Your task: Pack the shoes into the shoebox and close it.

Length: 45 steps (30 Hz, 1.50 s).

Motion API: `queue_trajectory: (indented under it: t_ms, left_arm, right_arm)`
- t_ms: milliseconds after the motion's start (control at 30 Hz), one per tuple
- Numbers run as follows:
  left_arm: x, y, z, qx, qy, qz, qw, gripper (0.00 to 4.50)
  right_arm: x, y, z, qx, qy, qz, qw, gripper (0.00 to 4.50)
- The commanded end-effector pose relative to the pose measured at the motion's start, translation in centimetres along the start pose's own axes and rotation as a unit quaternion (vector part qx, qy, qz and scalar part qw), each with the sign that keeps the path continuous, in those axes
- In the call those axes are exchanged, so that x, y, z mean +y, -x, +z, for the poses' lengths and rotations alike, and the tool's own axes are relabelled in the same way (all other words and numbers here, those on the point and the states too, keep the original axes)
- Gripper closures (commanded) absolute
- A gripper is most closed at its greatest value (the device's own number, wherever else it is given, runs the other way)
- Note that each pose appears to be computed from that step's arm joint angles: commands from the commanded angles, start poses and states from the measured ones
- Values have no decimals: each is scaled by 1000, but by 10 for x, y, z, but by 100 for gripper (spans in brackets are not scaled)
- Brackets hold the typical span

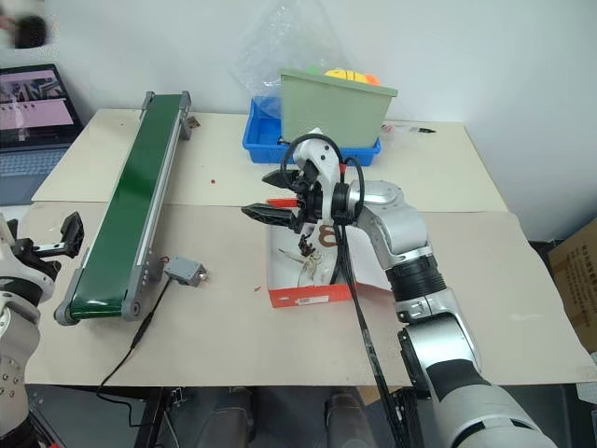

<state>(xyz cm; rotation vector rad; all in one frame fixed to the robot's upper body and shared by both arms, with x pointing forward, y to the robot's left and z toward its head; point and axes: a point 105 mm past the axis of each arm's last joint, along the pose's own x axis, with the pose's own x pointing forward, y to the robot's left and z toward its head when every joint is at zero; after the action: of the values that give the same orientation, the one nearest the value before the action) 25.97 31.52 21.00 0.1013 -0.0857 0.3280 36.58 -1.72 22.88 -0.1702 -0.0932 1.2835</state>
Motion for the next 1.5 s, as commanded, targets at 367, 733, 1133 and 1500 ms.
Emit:
queue_trajectory:
  t_ms: [367, 733, 1133, 1500]
  left_arm:
    - [-17, -15, 6, -18, -9, -29, 999, 3]
    - [-18, -25, 4, -26, 1, -39, 999, 3]
    - [-12, -27, -2, -39, -10, -19, 999, 3]
    - [-2, -25, -33, -39, 1, -7, 999, 3]
  right_arm:
    - [10, -8, 12, -30, 30, -9, 999, 0]
    - [2, -11, 10, -39, 17, -55, 998, 0]
    - [9, -15, 6, -48, 5, -54, 997, 0]
    - [11, -14, 11, -47, 11, -60, 997, 0]
